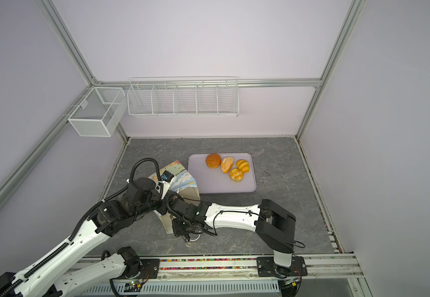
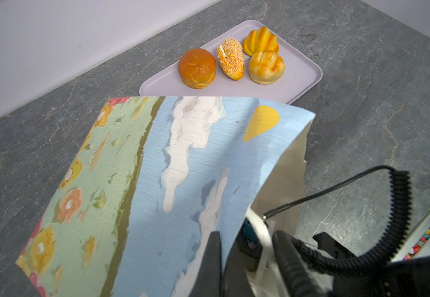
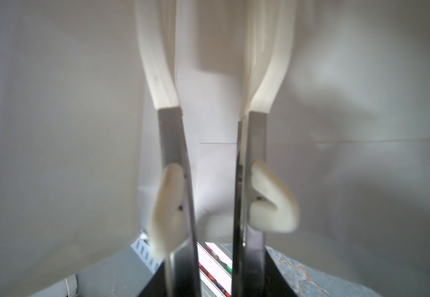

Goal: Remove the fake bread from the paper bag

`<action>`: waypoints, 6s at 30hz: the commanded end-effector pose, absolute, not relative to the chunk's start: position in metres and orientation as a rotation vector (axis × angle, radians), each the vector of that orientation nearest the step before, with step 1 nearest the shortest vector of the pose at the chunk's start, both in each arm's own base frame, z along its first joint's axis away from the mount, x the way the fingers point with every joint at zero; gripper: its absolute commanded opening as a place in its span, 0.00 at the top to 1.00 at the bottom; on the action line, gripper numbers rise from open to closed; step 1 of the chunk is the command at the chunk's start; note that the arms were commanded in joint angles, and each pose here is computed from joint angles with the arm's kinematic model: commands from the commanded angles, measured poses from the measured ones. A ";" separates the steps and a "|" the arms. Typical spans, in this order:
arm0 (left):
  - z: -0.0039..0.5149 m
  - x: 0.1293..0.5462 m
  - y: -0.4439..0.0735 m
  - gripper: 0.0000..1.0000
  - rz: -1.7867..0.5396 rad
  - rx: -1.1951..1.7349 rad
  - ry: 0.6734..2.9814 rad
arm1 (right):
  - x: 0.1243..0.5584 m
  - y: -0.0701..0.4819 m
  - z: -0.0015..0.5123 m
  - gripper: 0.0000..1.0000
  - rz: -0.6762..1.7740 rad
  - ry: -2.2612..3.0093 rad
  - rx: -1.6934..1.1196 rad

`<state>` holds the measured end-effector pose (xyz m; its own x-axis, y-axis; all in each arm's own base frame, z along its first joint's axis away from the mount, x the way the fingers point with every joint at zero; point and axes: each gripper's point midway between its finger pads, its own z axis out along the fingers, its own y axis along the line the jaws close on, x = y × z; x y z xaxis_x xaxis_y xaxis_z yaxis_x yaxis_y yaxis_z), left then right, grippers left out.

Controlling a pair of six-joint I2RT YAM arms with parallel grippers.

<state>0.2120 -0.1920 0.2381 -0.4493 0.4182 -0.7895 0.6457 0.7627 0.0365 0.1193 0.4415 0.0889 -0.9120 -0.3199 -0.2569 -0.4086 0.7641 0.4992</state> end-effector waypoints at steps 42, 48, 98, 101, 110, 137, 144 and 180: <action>0.333 0.190 -0.200 1.00 -0.515 0.781 1.850 | 0.182 0.485 0.088 0.49 0.932 2.677 -0.412; 0.348 0.180 -0.216 1.00 -0.481 0.868 1.794 | 0.184 0.495 0.103 0.50 1.039 2.584 -0.413; 0.310 0.208 -0.187 1.00 -0.141 0.731 1.815 | 0.136 0.438 0.159 0.93 0.834 2.530 -0.572; 0.300 0.211 -0.184 1.00 -0.122 0.709 1.841 | 0.129 0.436 0.150 0.94 0.816 2.560 -0.594; 0.262 0.203 -0.155 1.00 -0.086 0.617 1.930 | 0.107 0.449 0.107 0.93 0.787 2.684 -0.703; 0.212 0.215 -0.164 1.00 -0.117 0.507 2.019 | 0.099 0.402 0.116 0.93 0.600 2.752 -0.807; 0.210 0.221 -0.167 1.00 -0.113 0.491 2.035 | 0.094 0.382 0.117 0.93 0.564 2.760 -0.804; 0.204 0.293 -0.174 1.00 -0.252 0.164 2.219 | 0.144 0.290 0.133 0.94 0.315 2.701 -0.610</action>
